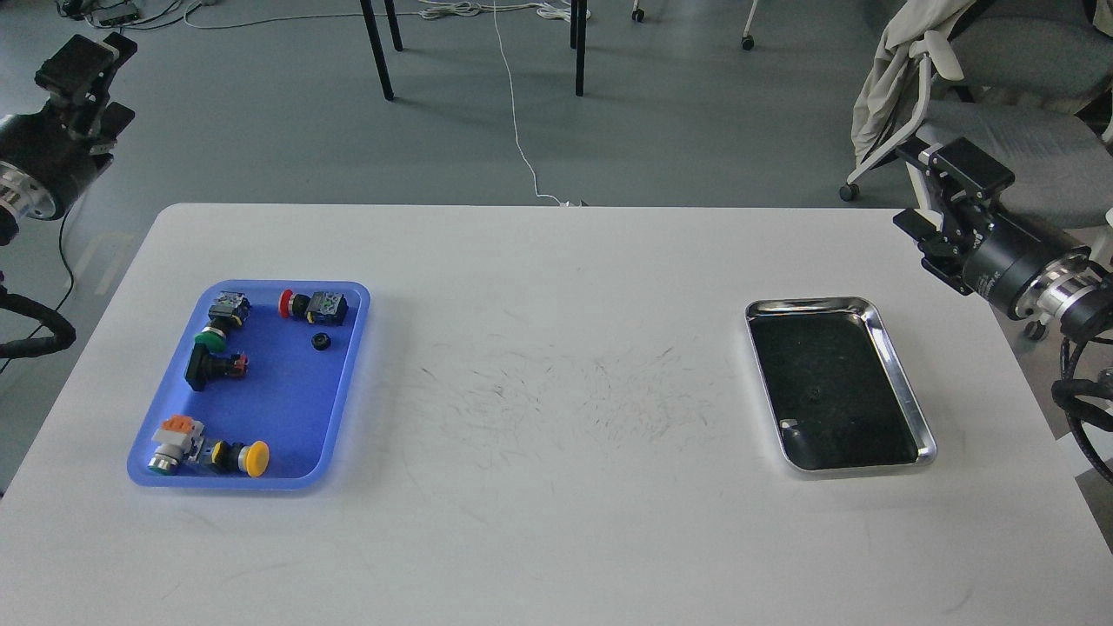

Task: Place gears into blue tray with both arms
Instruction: 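Extend the right gripper toward the steel tray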

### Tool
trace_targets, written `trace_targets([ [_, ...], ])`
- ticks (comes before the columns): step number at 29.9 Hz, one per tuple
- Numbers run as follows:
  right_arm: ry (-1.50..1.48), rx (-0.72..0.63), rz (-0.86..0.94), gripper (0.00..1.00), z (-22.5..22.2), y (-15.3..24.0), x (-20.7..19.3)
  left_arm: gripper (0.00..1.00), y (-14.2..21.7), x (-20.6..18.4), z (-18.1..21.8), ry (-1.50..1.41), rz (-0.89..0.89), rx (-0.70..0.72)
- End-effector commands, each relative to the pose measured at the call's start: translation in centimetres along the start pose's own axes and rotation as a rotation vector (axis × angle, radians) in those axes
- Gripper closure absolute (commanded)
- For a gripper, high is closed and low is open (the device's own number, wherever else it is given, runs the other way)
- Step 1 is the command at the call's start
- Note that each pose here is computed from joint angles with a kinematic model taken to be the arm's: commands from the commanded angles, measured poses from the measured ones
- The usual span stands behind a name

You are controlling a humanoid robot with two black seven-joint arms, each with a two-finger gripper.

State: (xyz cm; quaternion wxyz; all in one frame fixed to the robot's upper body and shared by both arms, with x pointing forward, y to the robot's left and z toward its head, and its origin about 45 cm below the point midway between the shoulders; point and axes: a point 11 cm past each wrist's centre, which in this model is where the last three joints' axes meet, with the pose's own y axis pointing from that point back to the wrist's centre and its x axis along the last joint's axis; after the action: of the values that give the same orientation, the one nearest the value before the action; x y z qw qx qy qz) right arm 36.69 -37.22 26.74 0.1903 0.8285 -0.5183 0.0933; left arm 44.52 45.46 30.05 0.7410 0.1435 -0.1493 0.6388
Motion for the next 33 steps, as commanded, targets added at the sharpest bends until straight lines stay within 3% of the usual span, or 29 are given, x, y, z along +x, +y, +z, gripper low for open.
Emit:
trace_targets([
  [1,0.072,-0.04,-0.069,0.01,0.3,1.0,-0.1,0.02,-0.5,-0.7,0.2,0.055,-0.006,-0.016],
  [8,0.272,-0.181,-0.243,0.01,2.4,3.0,-0.5,0.02,-1.8,-1.8,1.0,0.145,0.023,-0.062],
  [24,0.516,-0.238,-0.316,0.03,3.3,3.9,0.0,0.03,-2.4,-4.4,-0.7,0.362,0.062,-0.055],
  [28,0.581,-0.243,-0.348,0.04,3.3,4.4,0.1,0.02,-2.7,-4.5,-1.7,0.508,0.08,0.075],
  [33,0.769,-0.241,-0.429,0.04,3.4,4.8,0.1,0.02,-3.1,-4.8,-1.5,0.569,0.076,0.097],
])
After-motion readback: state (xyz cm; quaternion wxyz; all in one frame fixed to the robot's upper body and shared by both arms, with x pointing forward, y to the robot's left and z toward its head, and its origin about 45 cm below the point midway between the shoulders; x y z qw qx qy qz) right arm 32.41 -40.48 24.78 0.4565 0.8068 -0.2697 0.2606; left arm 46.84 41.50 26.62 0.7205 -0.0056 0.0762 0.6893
